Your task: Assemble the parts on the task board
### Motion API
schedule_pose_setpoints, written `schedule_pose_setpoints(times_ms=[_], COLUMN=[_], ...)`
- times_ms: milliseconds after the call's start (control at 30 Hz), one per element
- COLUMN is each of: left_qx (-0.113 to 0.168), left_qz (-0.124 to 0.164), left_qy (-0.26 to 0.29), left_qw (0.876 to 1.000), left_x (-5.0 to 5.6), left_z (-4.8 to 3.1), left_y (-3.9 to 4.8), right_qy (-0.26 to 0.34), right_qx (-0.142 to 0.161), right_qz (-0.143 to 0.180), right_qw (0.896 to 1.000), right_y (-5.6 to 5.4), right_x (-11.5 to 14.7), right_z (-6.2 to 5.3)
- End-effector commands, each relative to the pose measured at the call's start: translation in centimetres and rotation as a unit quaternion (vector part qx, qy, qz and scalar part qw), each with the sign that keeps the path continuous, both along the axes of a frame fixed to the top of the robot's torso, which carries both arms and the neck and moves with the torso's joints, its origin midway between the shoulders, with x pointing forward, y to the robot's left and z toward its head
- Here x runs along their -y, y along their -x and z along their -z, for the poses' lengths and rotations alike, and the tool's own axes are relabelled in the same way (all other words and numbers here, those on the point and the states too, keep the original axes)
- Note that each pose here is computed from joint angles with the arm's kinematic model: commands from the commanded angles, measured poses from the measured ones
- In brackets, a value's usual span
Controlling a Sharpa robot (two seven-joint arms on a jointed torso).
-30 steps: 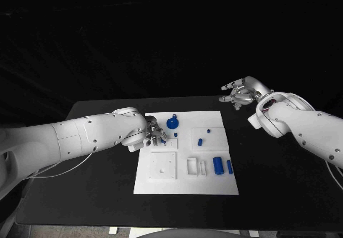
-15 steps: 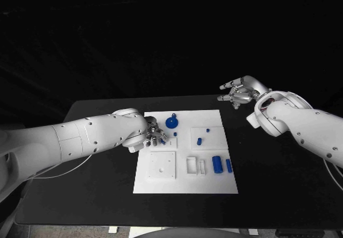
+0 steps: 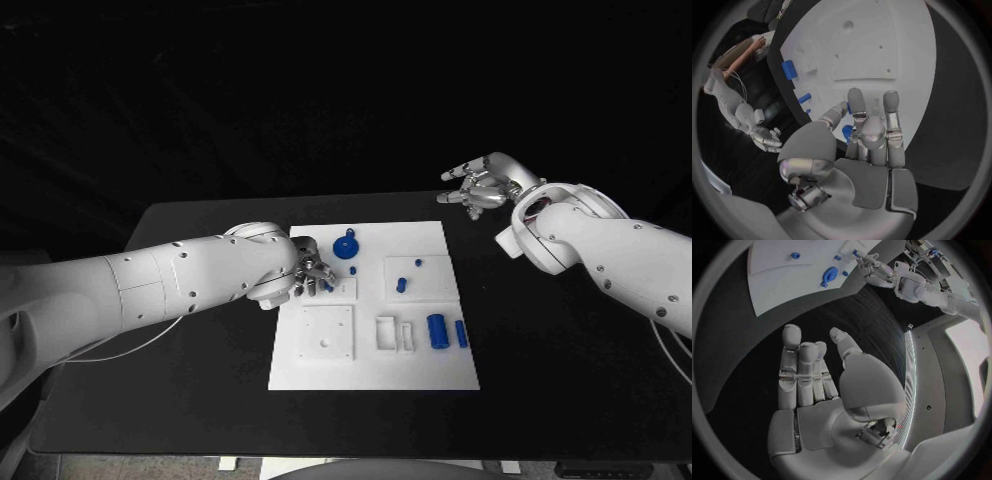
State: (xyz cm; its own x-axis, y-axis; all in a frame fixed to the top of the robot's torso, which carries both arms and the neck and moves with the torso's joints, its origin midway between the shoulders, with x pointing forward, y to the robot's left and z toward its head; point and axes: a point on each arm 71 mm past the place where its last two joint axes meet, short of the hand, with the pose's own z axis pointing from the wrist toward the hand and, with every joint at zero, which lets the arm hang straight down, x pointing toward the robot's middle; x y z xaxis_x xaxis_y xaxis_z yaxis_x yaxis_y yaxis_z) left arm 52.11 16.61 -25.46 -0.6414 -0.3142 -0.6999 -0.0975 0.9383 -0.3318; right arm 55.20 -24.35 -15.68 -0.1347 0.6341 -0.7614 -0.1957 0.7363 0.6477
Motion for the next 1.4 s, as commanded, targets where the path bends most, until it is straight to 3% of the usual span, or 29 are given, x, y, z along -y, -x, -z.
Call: schedule_pose_setpoints(times_ms=[33, 633, 1400], left_qx=[0.023, 0.038, 0.02], left_qz=[0.013, 0.027, 0.047], left_qy=[-0.005, -0.012, -0.015], left_qw=[1.0, 0.999, 0.999], left_x=[0.27, 0.34, 0.7], left_z=[-0.16, -0.03, 0.32], left_y=[-0.02, 0.09, 0.51], right_qy=[0.0, 0.001, 0.002], right_qx=[-0.002, -0.007, -0.011], right_qz=[-0.007, -0.009, -0.01], right_qw=[1.0, 1.0, 1.0], right_y=[0.01, -0.03, -0.07], right_x=[-0.15, -0.26, -0.34], right_z=[-0.01, 0.09, 0.19])
